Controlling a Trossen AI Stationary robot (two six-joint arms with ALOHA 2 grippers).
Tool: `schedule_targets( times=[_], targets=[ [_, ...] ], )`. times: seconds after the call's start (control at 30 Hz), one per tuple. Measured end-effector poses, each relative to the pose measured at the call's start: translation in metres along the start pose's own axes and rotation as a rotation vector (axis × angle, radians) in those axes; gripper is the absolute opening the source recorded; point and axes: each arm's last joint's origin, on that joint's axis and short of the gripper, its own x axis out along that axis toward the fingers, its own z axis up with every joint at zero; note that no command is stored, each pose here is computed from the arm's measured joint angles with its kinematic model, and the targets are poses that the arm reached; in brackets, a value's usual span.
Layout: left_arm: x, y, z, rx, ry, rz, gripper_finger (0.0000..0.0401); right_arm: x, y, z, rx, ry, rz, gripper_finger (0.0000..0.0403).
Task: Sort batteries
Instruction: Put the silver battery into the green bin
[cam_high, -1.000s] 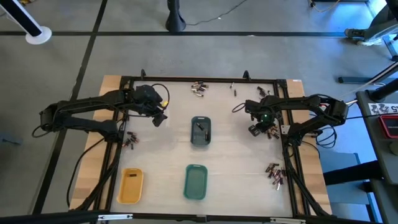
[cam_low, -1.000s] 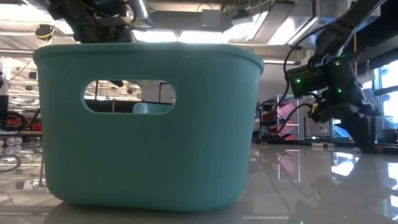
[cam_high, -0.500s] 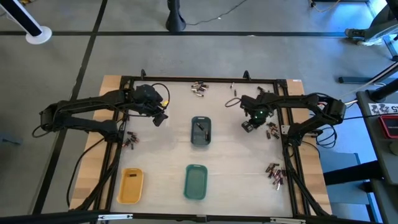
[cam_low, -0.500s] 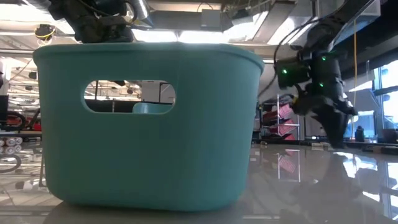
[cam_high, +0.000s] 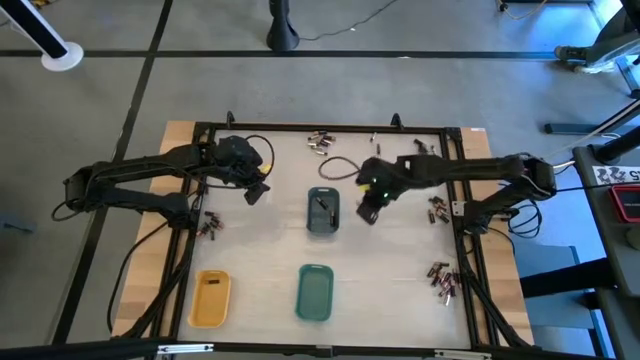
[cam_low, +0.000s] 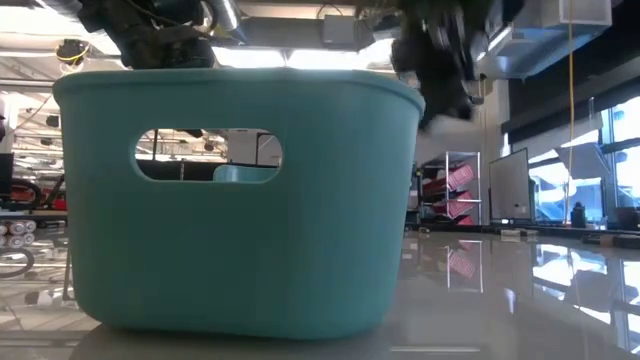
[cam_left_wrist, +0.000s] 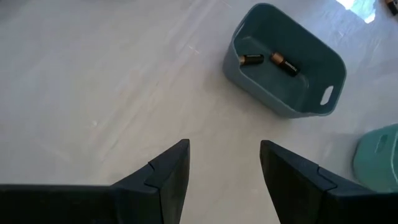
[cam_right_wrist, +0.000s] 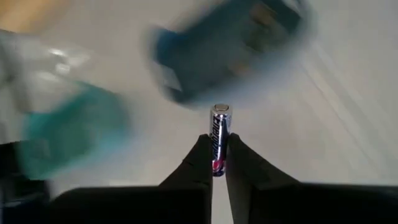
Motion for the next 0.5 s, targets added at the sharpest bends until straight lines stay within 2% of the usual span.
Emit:
schedule_targets(
  times=[0.1, 0.2, 0.33, 0.5],
  targets=[
    [0.000, 0.000, 0.001, 0.035, -0.008, -0.002, 0.0184, 0.000, 0.033, 0.001, -0.058, -0.128, 0.106, 0.0016],
    [0.000, -0.001, 0.003, 0.069, -0.033, -0.008, 0.0184, 0.007, 0.056, -0.002, -0.084, -0.217, 0.161, 0.0016],
    [0.000, -0.001, 0.005, 0.119, -0.053, -0.013, 0.0184, 0.027, 0.078, -0.014, -0.111, -0.227, 0.185, 0.0018],
    [0.000, -0.001, 0.003, 0.164, -0.034, -0.008, 0.0184, 0.067, 0.106, -0.031, -0.116, -0.216, 0.269, 0.0016]
  ],
)
